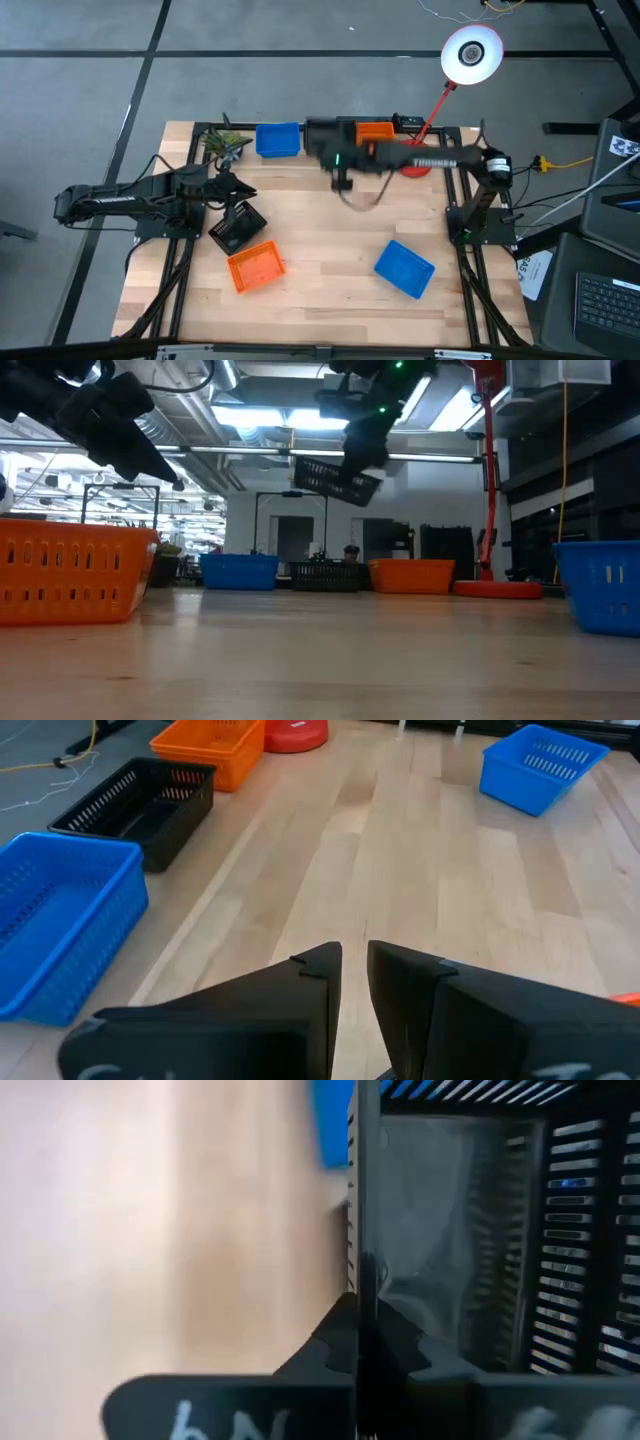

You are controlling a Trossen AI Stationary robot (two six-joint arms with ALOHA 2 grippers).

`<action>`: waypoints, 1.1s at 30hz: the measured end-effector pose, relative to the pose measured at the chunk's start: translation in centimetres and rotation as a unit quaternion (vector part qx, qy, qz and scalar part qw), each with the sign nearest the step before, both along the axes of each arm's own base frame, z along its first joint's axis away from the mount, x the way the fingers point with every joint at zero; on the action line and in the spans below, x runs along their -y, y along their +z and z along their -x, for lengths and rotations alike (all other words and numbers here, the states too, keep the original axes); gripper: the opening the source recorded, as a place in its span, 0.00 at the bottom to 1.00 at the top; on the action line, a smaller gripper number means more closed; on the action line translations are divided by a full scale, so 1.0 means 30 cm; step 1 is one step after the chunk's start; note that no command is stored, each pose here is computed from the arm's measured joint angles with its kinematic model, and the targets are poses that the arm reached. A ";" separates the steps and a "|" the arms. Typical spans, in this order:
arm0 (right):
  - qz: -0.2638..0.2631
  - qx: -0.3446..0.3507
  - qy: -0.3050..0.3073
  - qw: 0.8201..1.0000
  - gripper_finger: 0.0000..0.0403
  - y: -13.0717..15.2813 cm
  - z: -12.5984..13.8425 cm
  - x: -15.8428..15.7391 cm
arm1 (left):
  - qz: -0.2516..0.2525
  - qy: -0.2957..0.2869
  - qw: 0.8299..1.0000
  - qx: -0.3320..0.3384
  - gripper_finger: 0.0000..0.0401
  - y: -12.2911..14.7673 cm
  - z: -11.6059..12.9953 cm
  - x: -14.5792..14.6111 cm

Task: Stack baskets by color
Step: Stack the bottom right black bin on top of the top black bin

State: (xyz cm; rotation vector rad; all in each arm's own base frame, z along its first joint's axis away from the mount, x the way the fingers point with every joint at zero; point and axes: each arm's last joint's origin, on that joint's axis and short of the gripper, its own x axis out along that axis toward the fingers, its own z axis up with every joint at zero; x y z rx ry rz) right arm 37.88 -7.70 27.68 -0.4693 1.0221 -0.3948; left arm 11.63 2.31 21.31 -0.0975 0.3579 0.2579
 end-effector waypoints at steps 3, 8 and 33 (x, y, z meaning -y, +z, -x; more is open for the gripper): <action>-0.023 0.026 0.025 0.999 0.00 0.051 0.018 0.155 | 0.000 0.000 1.000 0.000 0.11 0.000 0.000 0.000; -0.107 0.052 0.039 0.992 0.00 0.002 0.048 0.352 | -0.001 0.001 1.000 0.000 0.11 0.000 0.000 0.000; -0.124 0.010 -0.007 0.992 0.26 -0.215 -0.004 0.463 | -0.005 0.000 1.000 -0.001 0.11 0.000 0.000 0.000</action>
